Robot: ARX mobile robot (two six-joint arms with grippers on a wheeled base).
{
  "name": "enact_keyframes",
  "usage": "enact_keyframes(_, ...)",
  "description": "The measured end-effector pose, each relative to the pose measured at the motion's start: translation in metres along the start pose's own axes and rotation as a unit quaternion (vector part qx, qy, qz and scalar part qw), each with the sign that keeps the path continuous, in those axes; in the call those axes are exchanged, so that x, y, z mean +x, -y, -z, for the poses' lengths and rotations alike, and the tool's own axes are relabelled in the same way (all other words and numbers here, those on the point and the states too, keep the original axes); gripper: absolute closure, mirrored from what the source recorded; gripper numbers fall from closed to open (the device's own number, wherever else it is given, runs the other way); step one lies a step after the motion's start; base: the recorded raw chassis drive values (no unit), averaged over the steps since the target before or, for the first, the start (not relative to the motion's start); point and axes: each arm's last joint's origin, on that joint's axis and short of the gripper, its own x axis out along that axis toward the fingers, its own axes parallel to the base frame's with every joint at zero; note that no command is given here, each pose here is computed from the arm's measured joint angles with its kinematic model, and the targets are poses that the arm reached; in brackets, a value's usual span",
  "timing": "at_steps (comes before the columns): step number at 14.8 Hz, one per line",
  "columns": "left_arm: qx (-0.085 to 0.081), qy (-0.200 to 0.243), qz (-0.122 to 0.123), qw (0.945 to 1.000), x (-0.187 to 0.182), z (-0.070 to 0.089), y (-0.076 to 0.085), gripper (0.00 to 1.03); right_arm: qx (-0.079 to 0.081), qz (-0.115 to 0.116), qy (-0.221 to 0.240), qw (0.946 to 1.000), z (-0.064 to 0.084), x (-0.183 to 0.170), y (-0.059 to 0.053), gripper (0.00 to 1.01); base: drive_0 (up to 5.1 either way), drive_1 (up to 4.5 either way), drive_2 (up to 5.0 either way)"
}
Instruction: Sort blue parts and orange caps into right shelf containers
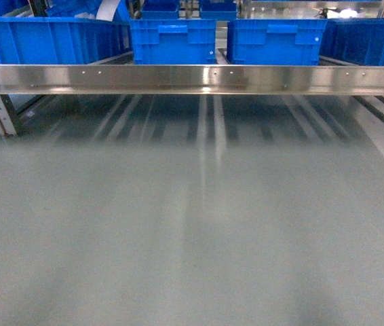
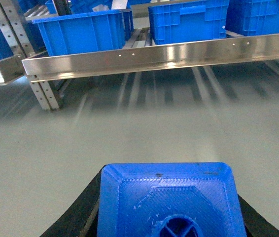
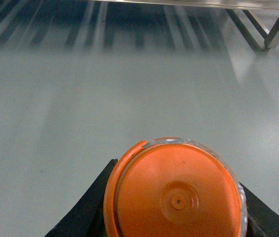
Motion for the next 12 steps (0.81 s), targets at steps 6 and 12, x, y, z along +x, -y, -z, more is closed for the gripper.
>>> enact_keyframes(6,0.0,0.001,0.0,1.0,0.0,-0.0001,0.0,0.58,0.0,0.0,0.001,1.0,-0.0002,0.0,0.0,0.56,0.0,0.0,0.0)
enact_keyframes(12,0.0,0.002,-0.002,1.0,-0.0001,-0.0005,-0.0005,0.58,0.0,-0.001,0.002,1.0,-0.0005,-0.0001,-0.0001,0.56,3.4,0.61,-4.9)
